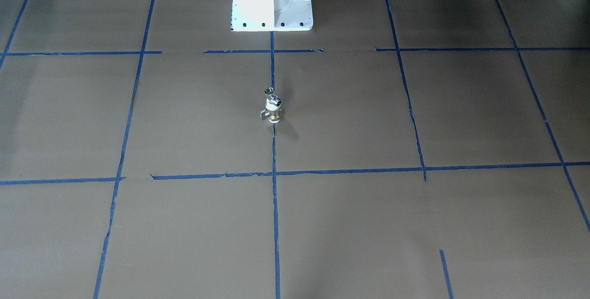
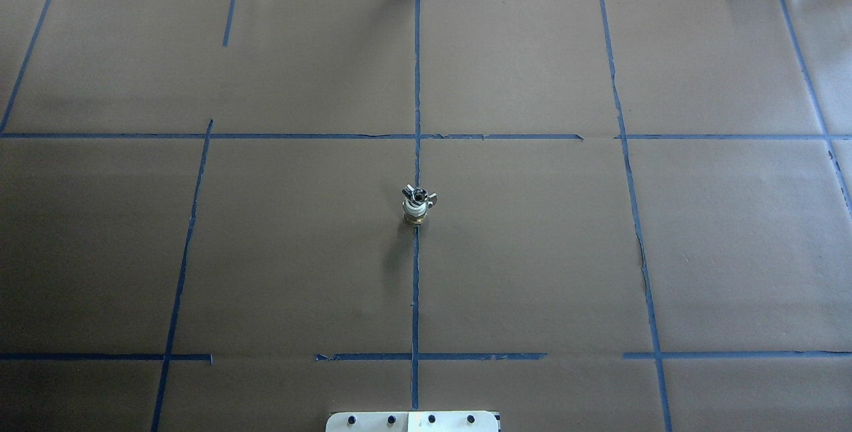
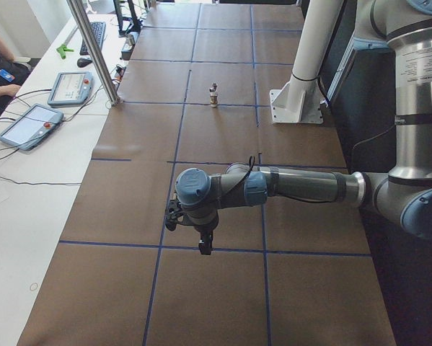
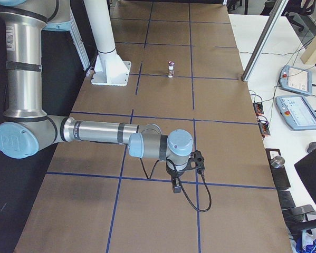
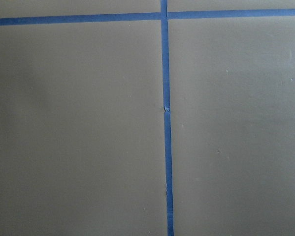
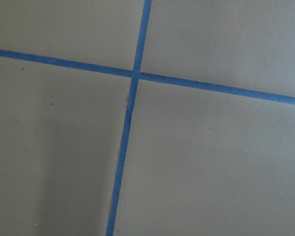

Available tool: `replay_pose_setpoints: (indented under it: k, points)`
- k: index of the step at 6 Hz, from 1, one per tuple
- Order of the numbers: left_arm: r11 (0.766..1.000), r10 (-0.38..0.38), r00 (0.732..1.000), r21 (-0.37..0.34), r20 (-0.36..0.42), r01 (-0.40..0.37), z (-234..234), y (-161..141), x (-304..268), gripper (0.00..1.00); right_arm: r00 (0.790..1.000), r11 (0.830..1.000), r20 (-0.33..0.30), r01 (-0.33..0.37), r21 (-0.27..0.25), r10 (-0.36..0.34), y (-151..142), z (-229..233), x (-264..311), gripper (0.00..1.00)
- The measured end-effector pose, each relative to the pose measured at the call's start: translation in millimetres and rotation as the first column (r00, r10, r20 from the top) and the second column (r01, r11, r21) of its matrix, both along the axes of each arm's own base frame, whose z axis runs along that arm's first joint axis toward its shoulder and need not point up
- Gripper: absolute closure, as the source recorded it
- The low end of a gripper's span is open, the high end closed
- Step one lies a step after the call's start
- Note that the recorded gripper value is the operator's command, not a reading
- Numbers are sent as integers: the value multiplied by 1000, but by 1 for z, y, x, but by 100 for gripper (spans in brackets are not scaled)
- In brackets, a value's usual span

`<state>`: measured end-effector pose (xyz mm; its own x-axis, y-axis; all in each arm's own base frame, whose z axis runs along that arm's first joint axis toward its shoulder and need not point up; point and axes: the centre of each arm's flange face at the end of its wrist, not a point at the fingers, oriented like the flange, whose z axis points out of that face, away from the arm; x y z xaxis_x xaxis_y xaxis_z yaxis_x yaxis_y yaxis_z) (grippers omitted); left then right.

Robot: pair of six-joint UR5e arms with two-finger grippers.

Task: Assemble PPR valve and pipe with both arms

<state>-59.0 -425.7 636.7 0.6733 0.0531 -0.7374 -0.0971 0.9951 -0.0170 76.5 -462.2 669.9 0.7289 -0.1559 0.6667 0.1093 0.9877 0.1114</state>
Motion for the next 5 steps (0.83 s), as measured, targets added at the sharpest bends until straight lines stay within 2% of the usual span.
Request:
replay_pose_setpoints:
  k: [2,5]
  points:
    - [1000,1,1000,-1,1,-1,1,0,0,0,1000,1000,-1,3,-4,-3,5,5,0,0]
    - [1000,2,1000,-12,-1,-2,5,-1,2,0,1000,1000,-9,4,2,-4,33,24,0,0]
